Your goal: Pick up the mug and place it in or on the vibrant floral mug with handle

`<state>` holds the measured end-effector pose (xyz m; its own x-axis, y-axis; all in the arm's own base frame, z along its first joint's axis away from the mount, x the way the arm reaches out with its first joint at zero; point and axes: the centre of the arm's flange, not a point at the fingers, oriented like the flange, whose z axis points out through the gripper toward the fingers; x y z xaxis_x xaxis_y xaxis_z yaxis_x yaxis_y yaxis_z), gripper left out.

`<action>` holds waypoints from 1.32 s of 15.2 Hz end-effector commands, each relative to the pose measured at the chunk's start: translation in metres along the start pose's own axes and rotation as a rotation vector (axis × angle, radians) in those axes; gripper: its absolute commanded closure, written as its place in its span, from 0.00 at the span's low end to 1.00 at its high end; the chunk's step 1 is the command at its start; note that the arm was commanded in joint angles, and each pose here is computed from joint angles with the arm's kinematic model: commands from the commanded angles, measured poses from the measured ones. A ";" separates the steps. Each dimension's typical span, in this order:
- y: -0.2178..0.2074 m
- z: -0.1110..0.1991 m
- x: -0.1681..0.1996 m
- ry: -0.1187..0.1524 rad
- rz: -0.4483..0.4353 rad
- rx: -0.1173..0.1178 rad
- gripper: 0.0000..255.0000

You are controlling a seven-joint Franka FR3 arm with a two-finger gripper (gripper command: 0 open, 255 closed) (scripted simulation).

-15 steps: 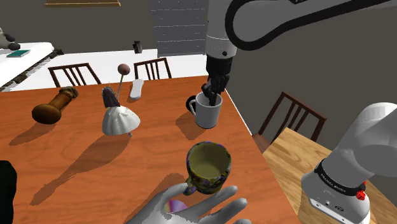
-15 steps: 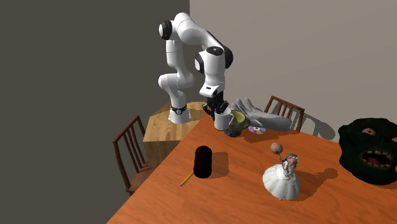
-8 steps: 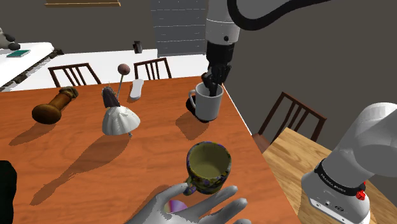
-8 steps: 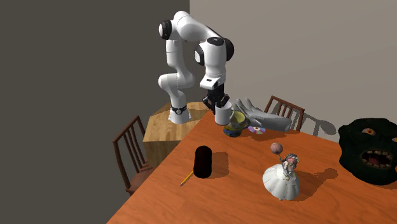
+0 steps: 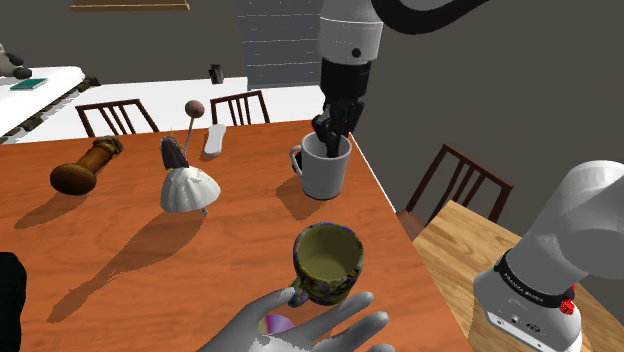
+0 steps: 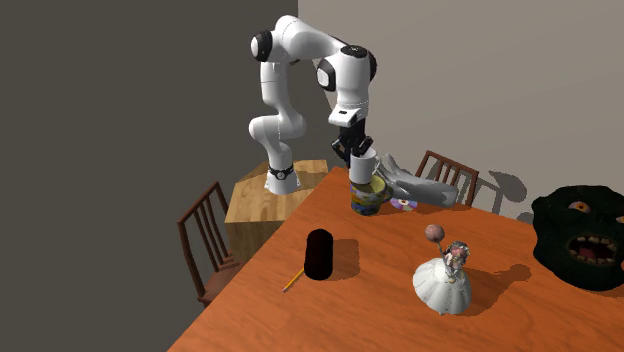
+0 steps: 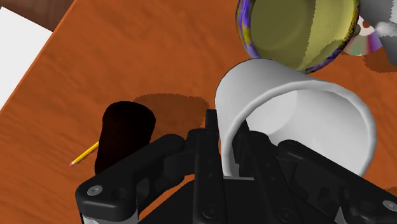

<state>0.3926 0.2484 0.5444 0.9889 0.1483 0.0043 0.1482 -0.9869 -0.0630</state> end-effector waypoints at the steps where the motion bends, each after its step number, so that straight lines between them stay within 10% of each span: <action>1: -0.022 -0.004 -0.012 0.000 0.001 0.000 1.00; 7: -0.097 -0.011 -0.053 0.000 0.001 0.000 1.00; 20: -0.093 0.058 -0.053 0.000 0.001 0.000 1.00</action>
<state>0.3261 0.3367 0.4976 0.9891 0.1472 0.0037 0.1471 -0.9871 -0.0629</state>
